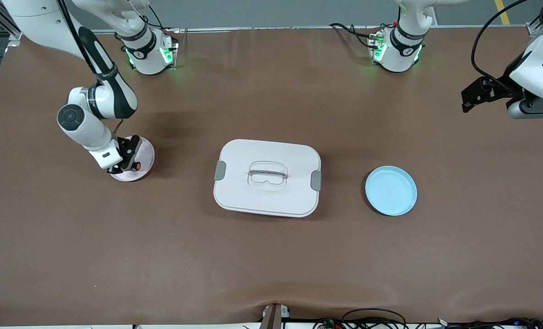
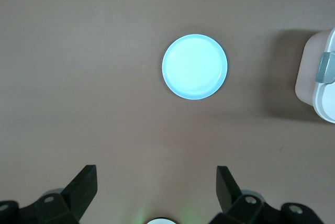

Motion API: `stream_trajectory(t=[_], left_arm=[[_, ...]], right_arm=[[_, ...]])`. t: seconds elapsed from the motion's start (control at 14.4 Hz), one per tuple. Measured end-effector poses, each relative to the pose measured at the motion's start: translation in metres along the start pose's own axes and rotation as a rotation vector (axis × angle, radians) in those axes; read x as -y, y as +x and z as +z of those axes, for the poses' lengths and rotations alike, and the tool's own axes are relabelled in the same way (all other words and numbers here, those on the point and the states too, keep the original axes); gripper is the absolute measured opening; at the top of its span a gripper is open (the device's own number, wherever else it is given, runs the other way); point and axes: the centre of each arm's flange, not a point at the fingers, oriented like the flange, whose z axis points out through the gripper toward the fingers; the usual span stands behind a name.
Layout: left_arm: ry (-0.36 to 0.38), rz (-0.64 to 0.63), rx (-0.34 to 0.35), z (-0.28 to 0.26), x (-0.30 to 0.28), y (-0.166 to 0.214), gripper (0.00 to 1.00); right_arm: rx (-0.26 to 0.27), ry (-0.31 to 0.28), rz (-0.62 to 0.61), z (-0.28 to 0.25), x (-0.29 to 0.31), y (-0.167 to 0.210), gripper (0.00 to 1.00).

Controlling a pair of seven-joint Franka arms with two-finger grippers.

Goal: Transfer orange switch to right arm and place
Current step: 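Lower the switch onto the pink plate and open the right gripper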

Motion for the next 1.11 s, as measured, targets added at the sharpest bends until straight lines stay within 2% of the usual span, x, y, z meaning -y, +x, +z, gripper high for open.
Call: stream_trajectory(t=[0.28,0.42,0.76,0.9,1.11], left_arm=[[0.000,0.000,-0.001,0.000,0.000,0.000,1.00],[0.000,0.000,-0.001,0.000,0.000,0.000,1.00],[0.000,0.000,-0.002,-0.001,0.000,0.000,1.00],[0.000,-0.001,-0.002,-0.001,0.000,0.000,1.00],[0.000,-0.002,-0.002,-0.001,0.001,0.000,1.00]], right_arm=[[-0.002,-0.006,-0.001,-0.001,-0.001,0.000,0.37],[-0.005,-0.016,-0.001,-0.002,-0.003,0.001,0.53],[-0.012,-0.045,0.007,-0.015,-0.011,0.001,1.00],[-0.014,-0.059,0.058,-0.032,-0.016,0.000,1.00],[-0.005,-0.048,0.238,-0.068,-0.024,-0.006,1.00]])
